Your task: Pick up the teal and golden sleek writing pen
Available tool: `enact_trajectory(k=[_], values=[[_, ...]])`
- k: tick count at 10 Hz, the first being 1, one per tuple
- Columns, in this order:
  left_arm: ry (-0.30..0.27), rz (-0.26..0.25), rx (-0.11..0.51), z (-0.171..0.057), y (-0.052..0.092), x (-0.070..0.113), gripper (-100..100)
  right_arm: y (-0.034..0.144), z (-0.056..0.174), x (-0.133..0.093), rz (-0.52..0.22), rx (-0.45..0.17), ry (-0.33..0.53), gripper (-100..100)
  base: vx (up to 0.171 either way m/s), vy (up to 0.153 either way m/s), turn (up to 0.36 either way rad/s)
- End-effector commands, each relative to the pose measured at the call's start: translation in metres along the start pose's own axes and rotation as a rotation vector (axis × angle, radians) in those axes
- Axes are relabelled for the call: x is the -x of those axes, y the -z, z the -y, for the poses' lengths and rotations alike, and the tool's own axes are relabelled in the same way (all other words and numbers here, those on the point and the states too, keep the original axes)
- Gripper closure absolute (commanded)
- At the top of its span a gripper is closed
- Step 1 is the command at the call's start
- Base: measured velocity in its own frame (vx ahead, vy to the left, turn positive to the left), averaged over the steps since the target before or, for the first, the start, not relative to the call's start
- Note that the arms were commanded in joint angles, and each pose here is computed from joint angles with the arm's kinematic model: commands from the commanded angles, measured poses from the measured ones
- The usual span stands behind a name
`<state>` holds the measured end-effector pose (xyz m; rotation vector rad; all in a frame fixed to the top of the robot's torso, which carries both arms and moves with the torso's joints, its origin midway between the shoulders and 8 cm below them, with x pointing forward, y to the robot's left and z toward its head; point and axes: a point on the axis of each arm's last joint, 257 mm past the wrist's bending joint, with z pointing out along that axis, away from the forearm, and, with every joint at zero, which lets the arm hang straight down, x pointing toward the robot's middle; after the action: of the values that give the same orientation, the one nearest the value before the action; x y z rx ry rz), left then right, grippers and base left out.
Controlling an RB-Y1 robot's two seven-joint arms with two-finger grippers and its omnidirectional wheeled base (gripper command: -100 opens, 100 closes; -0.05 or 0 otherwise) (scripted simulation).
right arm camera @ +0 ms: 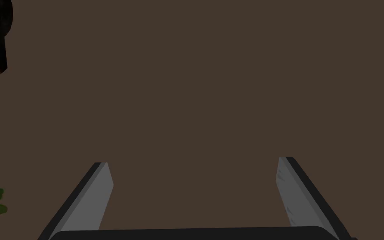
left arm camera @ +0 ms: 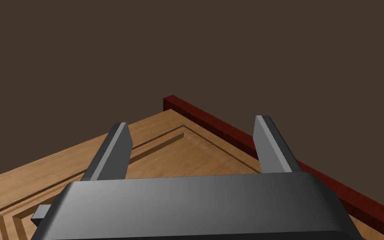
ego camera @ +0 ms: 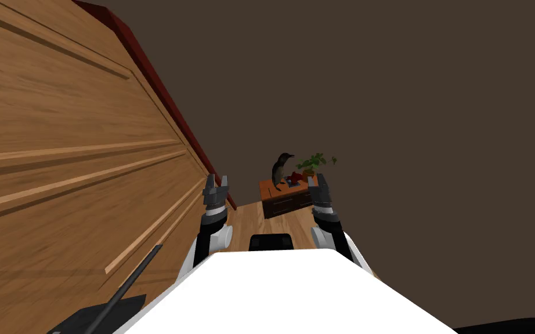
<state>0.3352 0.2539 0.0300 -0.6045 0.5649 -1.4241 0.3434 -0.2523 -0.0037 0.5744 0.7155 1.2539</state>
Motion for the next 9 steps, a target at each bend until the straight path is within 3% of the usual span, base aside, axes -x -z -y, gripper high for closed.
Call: enact_trajectory(k=[1,3,4,5,9], values=[[0.000,0.000,0.000,0.000,0.000,0.000,0,0.004,0.011,-0.004,-0.027,-0.028,-0.003,-100,0.008,0.014,0.150],[0.000,0.000,0.000,0.000,0.000,0.000,0,0.015,0.037,-0.013,-0.077,-0.101,-0.015,-100,0.021,0.028,0.292],[0.000,0.000,0.000,0.000,0.000,0.000,0,0.015,0.037,-0.013,-0.077,-0.101,-0.015,-100,0.024,0.018,0.137],[0.000,0.000,0.000,0.000,0.000,0.000,0,0.027,0.062,-0.019,-0.116,-0.172,-0.026,-100,0.036,0.040,0.337],[0.000,0.000,0.000,0.000,0.000,0.000,0,0.068,0.125,-0.032,-0.204,-0.364,-0.047,-100,0.048,0.038,0.388]])
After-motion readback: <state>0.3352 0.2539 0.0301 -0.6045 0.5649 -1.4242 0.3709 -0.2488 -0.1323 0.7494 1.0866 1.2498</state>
